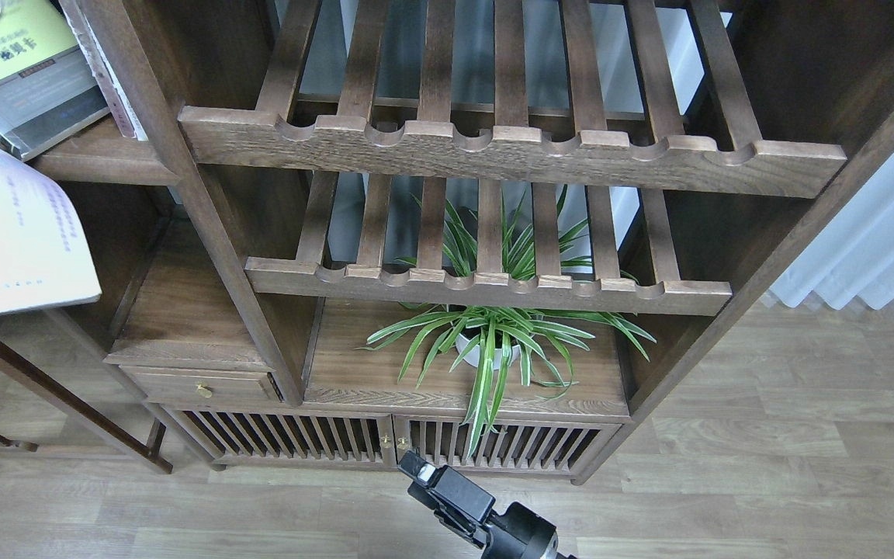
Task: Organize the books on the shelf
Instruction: 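Carry the white book with the left gripper up to the upper-left compartment, then place the white book on the stack in the compartment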
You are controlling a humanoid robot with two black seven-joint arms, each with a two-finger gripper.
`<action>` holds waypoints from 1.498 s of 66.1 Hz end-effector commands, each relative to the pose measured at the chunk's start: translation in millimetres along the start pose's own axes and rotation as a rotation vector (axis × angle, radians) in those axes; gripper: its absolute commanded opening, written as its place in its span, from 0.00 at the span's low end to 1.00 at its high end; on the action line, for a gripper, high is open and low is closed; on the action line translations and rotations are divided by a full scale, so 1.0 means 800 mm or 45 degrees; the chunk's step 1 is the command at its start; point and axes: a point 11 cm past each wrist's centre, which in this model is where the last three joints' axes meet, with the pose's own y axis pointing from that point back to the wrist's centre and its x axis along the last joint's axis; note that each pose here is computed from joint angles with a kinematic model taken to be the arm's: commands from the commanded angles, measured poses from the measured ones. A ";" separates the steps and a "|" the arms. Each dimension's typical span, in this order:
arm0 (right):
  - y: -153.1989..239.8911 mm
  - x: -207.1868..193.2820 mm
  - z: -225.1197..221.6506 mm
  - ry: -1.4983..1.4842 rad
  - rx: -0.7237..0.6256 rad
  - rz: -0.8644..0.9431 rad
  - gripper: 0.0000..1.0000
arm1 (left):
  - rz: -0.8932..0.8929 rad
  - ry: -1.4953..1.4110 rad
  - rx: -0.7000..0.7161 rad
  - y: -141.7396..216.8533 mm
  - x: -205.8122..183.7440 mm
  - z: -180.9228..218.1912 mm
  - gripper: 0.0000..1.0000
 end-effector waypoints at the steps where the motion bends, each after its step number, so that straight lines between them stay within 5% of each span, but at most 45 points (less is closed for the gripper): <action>1: 0.000 0.000 0.000 0.000 0.000 0.000 0.99 | -0.044 -0.053 -0.023 -0.012 -0.014 0.022 0.06; 36: 0.001 0.003 0.000 -0.005 0.004 0.008 0.99 | -0.207 -0.231 -0.131 -0.059 -0.072 0.095 0.06; 70: 0.002 0.003 -0.002 -0.005 0.013 0.008 0.99 | -0.030 -0.468 -0.162 -0.088 -0.047 0.140 0.07; 99: 0.002 0.002 -0.002 -0.005 0.013 0.006 0.99 | -0.041 -0.440 -0.078 -0.183 -0.055 0.137 0.07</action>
